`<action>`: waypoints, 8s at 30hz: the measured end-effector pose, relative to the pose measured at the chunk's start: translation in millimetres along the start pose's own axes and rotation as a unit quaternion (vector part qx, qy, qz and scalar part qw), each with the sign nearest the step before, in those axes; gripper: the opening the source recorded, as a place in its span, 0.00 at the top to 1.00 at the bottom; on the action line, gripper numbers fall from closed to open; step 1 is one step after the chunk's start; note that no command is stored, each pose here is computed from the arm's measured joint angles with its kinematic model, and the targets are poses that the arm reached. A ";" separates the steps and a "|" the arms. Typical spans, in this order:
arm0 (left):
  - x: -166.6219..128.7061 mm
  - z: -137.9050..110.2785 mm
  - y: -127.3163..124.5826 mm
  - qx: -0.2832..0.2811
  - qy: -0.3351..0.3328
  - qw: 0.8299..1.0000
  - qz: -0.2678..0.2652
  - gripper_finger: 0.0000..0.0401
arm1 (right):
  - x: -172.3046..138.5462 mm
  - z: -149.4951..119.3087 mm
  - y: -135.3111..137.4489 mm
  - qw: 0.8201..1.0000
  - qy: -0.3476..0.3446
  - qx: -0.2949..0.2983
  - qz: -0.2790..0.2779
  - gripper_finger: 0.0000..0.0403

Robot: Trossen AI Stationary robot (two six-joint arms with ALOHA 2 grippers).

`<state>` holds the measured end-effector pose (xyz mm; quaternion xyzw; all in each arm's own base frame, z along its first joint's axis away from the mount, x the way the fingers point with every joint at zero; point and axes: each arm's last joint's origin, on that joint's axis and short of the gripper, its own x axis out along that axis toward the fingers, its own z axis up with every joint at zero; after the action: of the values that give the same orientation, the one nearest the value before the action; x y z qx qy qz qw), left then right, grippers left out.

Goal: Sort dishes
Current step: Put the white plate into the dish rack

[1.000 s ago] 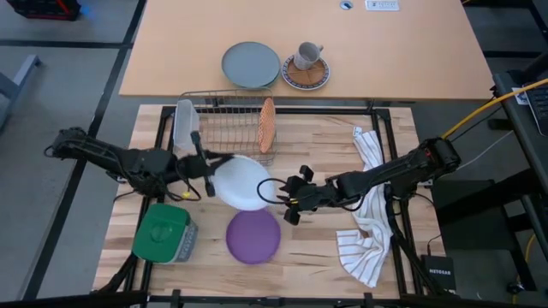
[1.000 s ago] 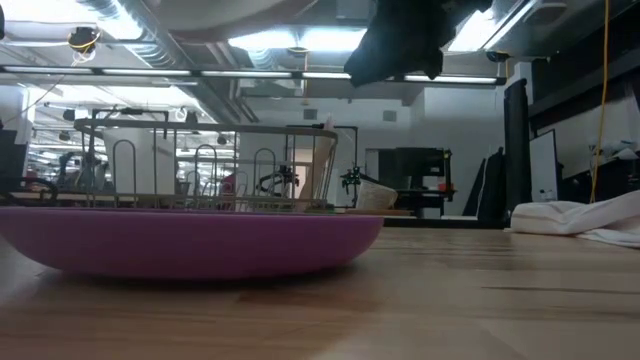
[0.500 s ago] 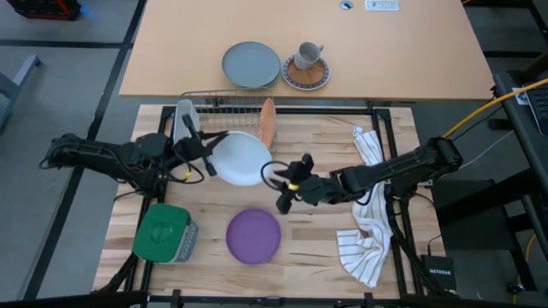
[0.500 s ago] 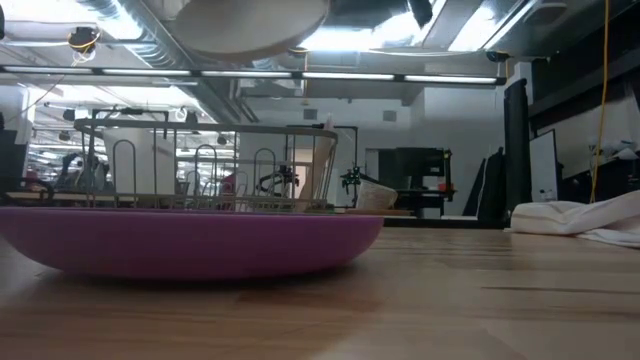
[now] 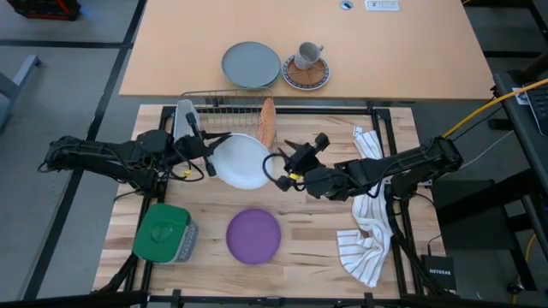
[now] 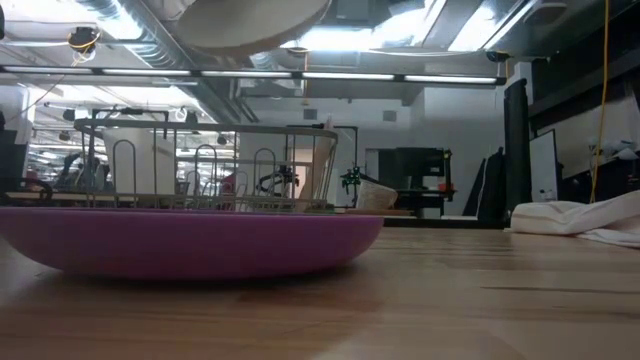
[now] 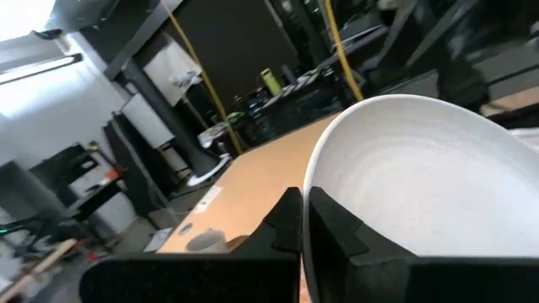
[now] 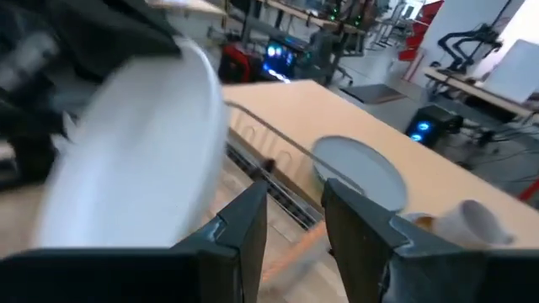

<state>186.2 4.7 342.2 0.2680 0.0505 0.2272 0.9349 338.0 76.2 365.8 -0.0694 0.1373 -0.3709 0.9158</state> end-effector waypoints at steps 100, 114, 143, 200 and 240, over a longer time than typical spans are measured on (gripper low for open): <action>-4.1 -21.1 -31.4 -0.259 0.099 0.914 -0.295 0.96 | 1.8 -41.2 86.7 0.749 -0.183 -0.486 0.410 0.94; -1.9 6.6 -15.2 -0.220 -0.081 0.938 -0.255 0.78 | -1.2 -38.6 86.8 0.761 -0.175 -0.427 0.455 0.94; -49.6 -3.7 -3.0 -0.300 -0.015 0.847 -0.438 0.68 | -9.5 -43.5 89.0 0.767 -0.003 -0.157 0.623 0.97; -34.1 -2.1 -85.0 -0.155 0.042 0.831 -0.532 0.99 | -18.7 -25.2 52.8 0.848 0.000 -0.210 0.486 0.85; -29.9 -2.9 -82.6 -0.240 0.095 0.849 -0.460 1.00 | -27.4 2.8 19.1 0.904 0.082 -0.271 0.319 0.42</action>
<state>191.7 -69.6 295.6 -0.0418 0.2000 -0.1997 0.9583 332.6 109.1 369.5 -0.2369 0.3224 -0.0118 0.9164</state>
